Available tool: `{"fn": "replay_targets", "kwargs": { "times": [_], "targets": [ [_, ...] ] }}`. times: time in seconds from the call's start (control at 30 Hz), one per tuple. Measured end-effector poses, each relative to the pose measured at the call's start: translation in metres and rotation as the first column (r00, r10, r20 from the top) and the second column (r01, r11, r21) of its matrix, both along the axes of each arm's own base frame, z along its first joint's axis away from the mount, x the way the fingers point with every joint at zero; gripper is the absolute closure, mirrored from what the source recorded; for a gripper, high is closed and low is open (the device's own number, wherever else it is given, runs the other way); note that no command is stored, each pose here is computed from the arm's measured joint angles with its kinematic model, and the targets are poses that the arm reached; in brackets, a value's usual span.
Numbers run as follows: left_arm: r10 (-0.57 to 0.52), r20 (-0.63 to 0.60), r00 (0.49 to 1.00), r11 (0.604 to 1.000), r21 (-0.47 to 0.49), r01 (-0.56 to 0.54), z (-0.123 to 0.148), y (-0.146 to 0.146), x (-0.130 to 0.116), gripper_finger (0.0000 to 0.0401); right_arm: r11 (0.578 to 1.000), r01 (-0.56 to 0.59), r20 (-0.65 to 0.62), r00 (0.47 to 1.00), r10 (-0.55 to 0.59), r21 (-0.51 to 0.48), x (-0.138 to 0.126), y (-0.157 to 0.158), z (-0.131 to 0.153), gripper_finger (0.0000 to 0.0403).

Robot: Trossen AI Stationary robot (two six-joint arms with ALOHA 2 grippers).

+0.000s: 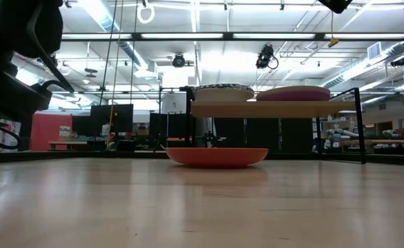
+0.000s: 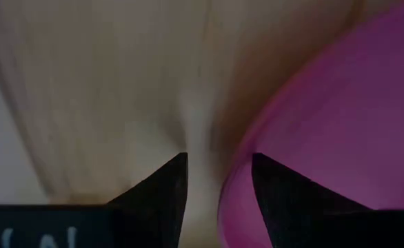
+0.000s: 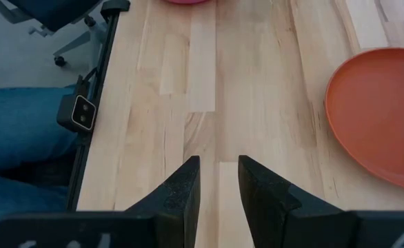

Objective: Place and stack plates onto a shelf
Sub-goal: Stack the pink plate on top of the beige plate on the shelf

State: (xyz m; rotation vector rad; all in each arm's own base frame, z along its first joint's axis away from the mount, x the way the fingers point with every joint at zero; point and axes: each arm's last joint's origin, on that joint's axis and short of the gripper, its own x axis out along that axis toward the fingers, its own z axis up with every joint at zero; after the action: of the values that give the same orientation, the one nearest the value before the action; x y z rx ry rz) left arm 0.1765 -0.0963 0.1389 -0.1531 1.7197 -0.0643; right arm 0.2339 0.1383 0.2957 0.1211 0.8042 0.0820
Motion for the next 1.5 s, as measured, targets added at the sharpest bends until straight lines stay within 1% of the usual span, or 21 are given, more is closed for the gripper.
{"fn": "replay_targets", "kwargs": {
  "times": [0.2,0.33,0.4,0.53,0.73,0.87,0.93,1.17,1.5],
  "targets": [
    [0.054,0.006,0.999,0.999,0.002,-0.054,-0.002,0.0,0.0,0.0234,1.0,0.0,0.0,1.0,0.0,0.0,0.0,0.0,0.0,0.0298],
    [0.046,0.009,0.999,0.999,0.002,-0.046,-0.002,0.0,0.001,0.0235,1.0,0.0,0.0,1.0,0.0,0.0,0.0,0.0,0.0,0.0298],
    [0.045,0.01,0.999,0.999,0.001,-0.045,-0.002,0.0,0.001,0.0242,1.0,0.0,0.0,1.0,0.0,0.0,0.0,0.0,0.0,0.0298],
    [0.043,0.01,0.999,0.999,-0.001,-0.043,-0.002,0.0,0.001,0.0271,1.0,0.0,-0.001,1.0,0.0,0.0,0.0,0.0,0.0,0.0298],
    [0.065,0.001,0.998,0.998,-0.003,-0.065,-0.001,0.0,0.0,0.0334,1.0,0.0,-0.001,1.0,0.0,0.0,0.0,0.0,0.0,0.0298],
    [0.066,-0.011,0.998,0.997,-0.035,-0.067,-0.001,-0.002,0.0,0.0368,1.0,0.0,-0.001,1.0,0.0,0.0,0.0,0.0,0.0,0.0298],
    [0.074,-0.02,0.997,0.996,-0.048,-0.075,0.0,-0.002,0.0,0.0377,1.0,0.0,0.0,1.0,0.0,0.0,0.0,0.0,0.0,0.0298],
    [0.157,-0.051,0.986,0.985,-0.068,-0.16,0.0,-0.003,0.001,0.0377,1.0,0.0,0.0,1.0,0.0,0.0,0.0,0.0,0.0,0.0298],
    [0.248,0.024,0.969,0.961,-0.131,-0.242,0.0,-0.009,0.011,0.0378,1.0,0.0,0.0,1.0,0.0,0.0,0.0,0.0,0.0,0.0298]
  ]
}}
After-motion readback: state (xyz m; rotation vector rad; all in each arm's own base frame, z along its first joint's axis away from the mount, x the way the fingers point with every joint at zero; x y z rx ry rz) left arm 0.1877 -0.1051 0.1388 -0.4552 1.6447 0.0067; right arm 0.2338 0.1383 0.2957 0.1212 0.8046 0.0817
